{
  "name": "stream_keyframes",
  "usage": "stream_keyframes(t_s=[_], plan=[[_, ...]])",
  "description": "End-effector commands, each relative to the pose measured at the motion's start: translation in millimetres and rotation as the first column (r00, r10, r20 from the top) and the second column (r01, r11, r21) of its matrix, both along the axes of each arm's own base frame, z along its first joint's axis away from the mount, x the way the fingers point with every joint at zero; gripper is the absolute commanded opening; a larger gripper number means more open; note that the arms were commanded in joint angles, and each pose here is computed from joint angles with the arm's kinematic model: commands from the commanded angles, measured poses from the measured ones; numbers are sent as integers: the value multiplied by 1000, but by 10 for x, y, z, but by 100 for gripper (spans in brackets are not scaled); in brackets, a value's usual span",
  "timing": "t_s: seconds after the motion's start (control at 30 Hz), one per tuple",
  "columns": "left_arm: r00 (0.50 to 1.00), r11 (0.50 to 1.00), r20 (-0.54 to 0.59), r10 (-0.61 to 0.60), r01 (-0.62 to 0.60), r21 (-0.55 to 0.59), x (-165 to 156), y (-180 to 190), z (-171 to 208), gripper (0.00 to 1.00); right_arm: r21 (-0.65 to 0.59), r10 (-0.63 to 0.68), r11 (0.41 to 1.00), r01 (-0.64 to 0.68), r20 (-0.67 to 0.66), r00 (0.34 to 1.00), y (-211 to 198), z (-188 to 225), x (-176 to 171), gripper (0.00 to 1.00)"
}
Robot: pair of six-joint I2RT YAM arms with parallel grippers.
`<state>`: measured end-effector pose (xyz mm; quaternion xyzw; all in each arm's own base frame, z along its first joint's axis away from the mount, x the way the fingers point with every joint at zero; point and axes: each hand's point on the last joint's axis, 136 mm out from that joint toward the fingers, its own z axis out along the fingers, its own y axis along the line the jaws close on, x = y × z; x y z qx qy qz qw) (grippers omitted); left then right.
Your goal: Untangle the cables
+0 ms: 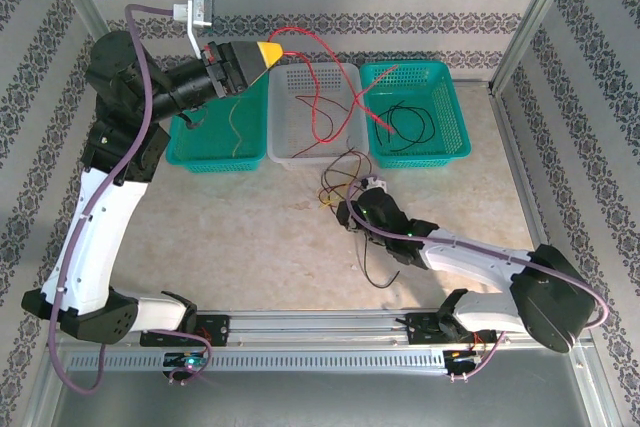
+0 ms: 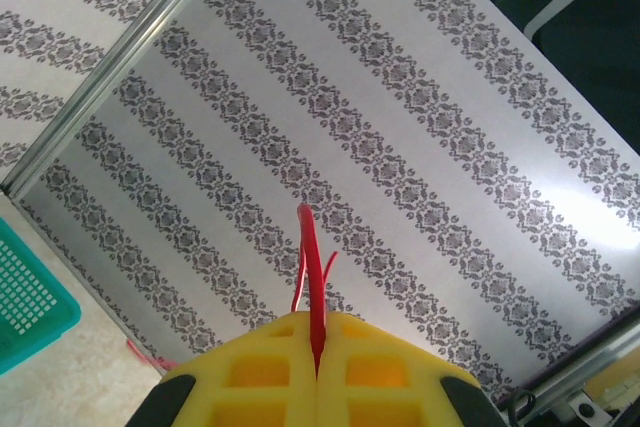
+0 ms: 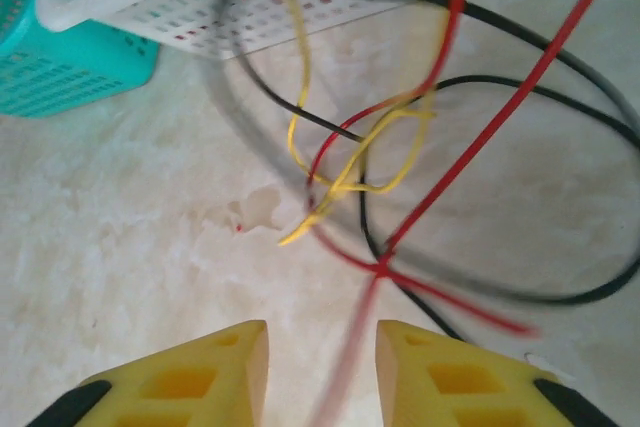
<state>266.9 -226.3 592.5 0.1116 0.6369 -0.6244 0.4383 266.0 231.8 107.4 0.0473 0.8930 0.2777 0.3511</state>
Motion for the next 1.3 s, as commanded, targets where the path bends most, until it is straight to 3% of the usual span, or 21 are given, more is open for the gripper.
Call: stream_keyframes(t_s=[0.0, 0.13, 0.27, 0.53, 0.87, 1.07, 1.2, 1.23, 1.27], plan=[[999, 1000, -23, 26, -26, -4, 50, 53, -22, 0, 74, 36, 996, -41, 66, 997, -4, 310, -67, 39], [999, 999, -25, 40, -40, 3, 92, 58, -53, 0, 66, 26, 997, -33, 98, 995, -242, 491, -178, 53], [994, 994, -44, 101, -99, 35, 258, 87, -142, 0, 9, -21, 1000, 20, 105, 994, -594, 574, -315, 61], [958, 959, -81, 274, -265, 106, 1093, 170, -532, 0, -23, -105, 994, 107, 72, 992, -1006, 568, -460, 63], [935, 934, -52, 350, -343, 102, 2236, 80, -988, 0, -23, -109, 994, 110, 41, 993, -992, 544, -457, 62], [923, 915, -20, 385, -379, 136, 2695, 62, -1264, 0, -26, -105, 994, 106, 34, 994, -1001, 535, -479, 62], [898, 882, -32, 439, -424, 205, 2976, 102, -1694, 0, -30, -101, 994, 102, 40, 994, -993, 578, -468, 62], [889, 872, -55, 455, -432, 231, 3050, 120, -1870, 8, -32, -101, 994, 102, 41, 994, -993, 590, -462, 62], [884, 867, -74, 462, -432, 249, 3104, 123, -2033, 26, -32, -97, 995, 99, 44, 994, -986, 611, -455, 62]])
